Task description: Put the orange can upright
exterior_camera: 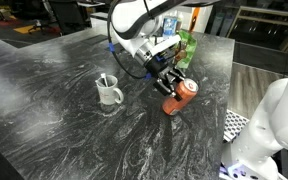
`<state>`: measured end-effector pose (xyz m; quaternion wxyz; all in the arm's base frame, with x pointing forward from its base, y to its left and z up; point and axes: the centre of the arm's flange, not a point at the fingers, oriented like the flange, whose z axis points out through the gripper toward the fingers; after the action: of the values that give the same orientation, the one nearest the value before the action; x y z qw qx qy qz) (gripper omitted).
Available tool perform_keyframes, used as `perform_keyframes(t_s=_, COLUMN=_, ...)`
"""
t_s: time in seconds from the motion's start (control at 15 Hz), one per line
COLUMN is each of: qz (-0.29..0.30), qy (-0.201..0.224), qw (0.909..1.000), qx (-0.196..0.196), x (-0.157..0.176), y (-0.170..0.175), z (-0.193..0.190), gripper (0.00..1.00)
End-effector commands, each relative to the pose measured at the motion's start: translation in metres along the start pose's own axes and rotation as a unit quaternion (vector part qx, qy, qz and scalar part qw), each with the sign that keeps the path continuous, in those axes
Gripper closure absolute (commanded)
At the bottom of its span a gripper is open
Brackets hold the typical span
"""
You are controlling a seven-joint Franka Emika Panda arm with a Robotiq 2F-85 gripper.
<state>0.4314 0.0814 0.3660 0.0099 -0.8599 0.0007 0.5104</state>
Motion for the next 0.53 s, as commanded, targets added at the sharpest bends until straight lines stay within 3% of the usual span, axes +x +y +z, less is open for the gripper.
perform_keyframes(t_s=0.0, qz=0.002, qy=-0.021, qw=0.9997, qx=0.012, x=-0.0142, y=0.0035, z=0.0116, gripper=0.55)
perform_keyframes(t_s=0.47, qz=-0.005, qy=-0.075, qw=0.9971, qx=0.000, x=-0.0112, y=0.0028, z=0.0119, gripper=0.55)
